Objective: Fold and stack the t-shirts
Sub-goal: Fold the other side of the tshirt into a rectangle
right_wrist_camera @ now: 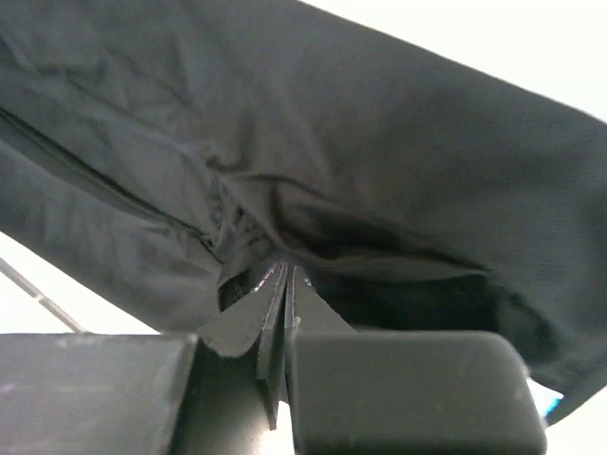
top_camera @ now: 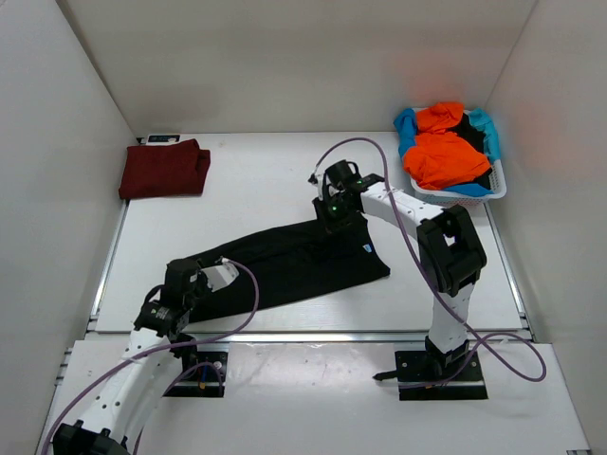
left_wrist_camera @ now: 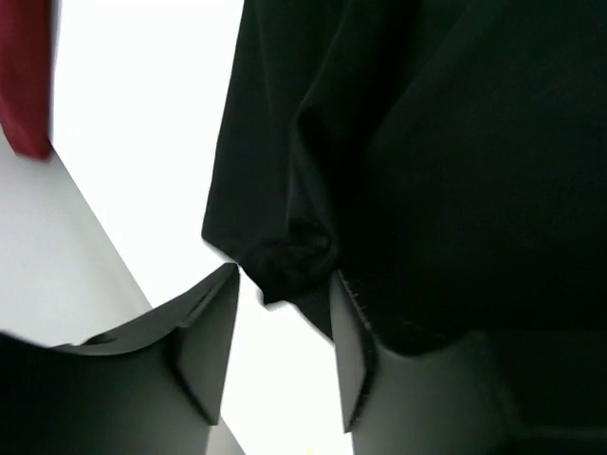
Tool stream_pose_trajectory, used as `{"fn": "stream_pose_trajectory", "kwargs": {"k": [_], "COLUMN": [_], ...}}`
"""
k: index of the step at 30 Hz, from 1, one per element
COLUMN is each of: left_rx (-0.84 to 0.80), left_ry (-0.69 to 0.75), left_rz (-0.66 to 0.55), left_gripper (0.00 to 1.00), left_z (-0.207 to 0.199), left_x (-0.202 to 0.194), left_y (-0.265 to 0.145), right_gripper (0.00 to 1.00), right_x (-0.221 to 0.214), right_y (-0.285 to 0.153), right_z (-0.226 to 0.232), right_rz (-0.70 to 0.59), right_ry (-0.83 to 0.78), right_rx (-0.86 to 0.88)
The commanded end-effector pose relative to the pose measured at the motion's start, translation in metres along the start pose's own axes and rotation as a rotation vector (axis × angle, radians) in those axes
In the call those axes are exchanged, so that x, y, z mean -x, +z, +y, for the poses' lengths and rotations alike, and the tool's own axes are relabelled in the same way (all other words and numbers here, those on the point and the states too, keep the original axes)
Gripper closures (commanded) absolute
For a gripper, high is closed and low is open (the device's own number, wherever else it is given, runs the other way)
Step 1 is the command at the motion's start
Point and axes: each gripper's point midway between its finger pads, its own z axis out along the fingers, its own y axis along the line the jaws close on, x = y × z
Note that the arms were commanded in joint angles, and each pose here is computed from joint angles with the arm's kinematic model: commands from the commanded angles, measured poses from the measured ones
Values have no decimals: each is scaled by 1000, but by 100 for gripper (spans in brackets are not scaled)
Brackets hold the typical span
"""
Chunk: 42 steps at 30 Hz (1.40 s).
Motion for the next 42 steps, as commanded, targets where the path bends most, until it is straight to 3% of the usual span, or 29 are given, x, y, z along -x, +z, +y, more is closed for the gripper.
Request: {"fn": "stream_pose_trajectory", "kwargs": {"k": [1, 6, 13, 23, 26, 28, 31, 34, 39, 42], "left_rx": [19, 61, 101, 87, 102, 74, -22, -105, -147, -207], "left_ry": [-79, -193, -294, -403, -443, -462, -528, -582, -681, -786], "left_rz": [7, 81, 195, 131, 160, 241, 370, 427, 475, 457], "left_gripper": [44, 37, 43, 44, 44, 43, 42, 42, 42, 44], "left_z": [17, 27, 24, 49, 52, 44, 28, 21, 32, 39], "left_x": [2, -11, -36, -5, -8, -22, -43, -39, -38, -23], "left_y": [-10, -17, -23, -52, -52, -37, -20, -12, -4, 5], "right_gripper": [100, 100, 100, 100, 100, 100, 76, 63, 62, 61], "right_x": [-10, -5, -36, -100, -89, -74, -41, -16, -25, -41], "right_y": [11, 26, 36, 18, 6, -4, -31, -59, -81, -85], "right_z": [10, 14, 13, 40, 38, 37, 30, 12, -44, -63], "right_rz": [32, 47, 111, 187, 130, 83, -25, -149, -209, -188], "right_ry": [-32, -38, -16, -76, -71, -66, -24, 52, 279, 299], "right_rx": [-2, 9, 41, 146, 138, 137, 116, 60, -15, -74]}}
